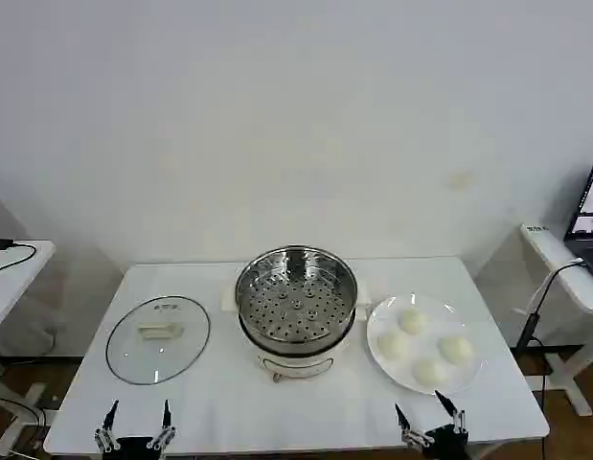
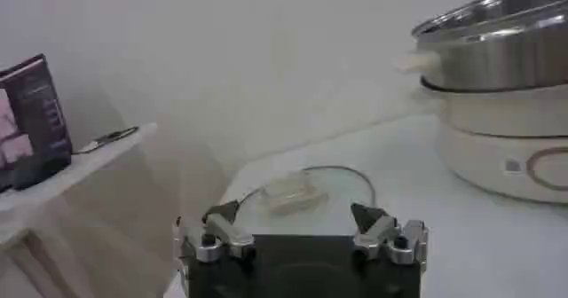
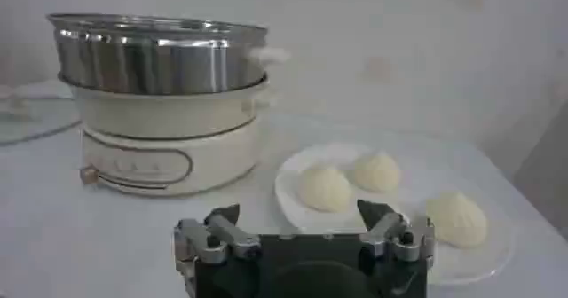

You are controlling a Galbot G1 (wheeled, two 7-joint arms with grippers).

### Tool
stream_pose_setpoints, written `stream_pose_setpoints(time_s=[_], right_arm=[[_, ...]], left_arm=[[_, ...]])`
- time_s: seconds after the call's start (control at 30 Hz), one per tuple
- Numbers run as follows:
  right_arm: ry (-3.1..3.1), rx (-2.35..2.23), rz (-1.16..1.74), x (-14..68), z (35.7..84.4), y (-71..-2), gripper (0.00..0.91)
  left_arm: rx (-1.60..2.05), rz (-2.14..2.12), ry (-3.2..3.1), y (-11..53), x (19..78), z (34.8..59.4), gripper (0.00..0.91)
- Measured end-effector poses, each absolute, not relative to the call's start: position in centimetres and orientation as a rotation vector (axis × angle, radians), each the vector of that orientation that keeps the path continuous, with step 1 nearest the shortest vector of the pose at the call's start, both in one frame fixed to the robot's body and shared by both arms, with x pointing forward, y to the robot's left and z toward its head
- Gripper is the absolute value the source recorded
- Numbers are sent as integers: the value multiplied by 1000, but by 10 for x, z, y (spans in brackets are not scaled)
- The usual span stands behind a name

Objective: Take steamed baozi put them in steamer then cover it.

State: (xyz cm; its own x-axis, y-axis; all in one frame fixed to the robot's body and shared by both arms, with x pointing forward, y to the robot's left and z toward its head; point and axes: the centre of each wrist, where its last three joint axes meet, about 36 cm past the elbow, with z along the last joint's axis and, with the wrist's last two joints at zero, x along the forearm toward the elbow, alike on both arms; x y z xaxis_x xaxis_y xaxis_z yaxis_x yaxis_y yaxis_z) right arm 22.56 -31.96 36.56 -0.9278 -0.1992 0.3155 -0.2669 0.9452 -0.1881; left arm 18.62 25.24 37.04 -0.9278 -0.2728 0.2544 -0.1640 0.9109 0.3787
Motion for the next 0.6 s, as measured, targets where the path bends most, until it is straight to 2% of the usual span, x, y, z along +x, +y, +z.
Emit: stream_pose_setpoints(time_s=[0.6], right_arm=[[-2489, 623, 1157, 360, 462, -424, 907]], left_arm=[[295, -629, -2753, 266, 202, 396, 907]])
